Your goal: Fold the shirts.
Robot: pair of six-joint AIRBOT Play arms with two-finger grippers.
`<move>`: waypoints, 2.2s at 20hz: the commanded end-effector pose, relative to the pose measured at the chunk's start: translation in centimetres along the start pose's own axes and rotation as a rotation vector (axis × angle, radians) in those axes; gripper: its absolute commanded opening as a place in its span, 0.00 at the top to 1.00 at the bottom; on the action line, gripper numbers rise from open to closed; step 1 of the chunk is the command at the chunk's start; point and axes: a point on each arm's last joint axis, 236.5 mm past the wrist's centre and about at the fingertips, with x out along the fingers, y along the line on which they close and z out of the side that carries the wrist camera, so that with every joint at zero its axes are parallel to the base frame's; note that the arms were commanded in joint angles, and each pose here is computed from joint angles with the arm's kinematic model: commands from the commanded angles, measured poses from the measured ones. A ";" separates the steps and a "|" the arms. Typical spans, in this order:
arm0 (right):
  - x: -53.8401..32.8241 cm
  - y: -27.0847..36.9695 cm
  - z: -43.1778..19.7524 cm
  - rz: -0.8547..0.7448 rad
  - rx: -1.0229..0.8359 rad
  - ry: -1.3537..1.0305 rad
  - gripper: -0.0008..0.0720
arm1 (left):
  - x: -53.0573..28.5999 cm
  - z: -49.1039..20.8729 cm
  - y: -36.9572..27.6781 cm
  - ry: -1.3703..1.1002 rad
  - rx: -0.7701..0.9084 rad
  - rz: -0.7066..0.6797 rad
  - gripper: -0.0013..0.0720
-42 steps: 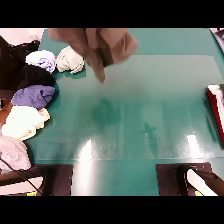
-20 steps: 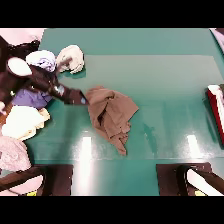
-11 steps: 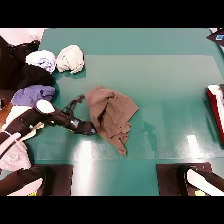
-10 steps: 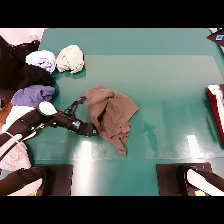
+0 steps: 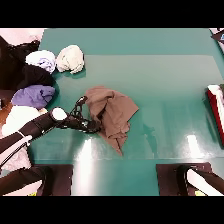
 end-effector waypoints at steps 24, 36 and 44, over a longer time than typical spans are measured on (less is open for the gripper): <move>27.7 -1.5 -31.0 0.094 0.125 0.630 0.21 | -16.0 3.5 -1.8 0.053 0.334 0.181 0.95; 27.7 -0.9 -34.4 0.148 0.011 0.797 0.41 | -16.0 3.4 -1.8 0.056 0.335 0.182 0.95; 22.8 -1.2 -19.9 0.123 -0.022 0.393 0.97 | -21.8 7.9 -1.7 -0.088 0.449 0.377 0.95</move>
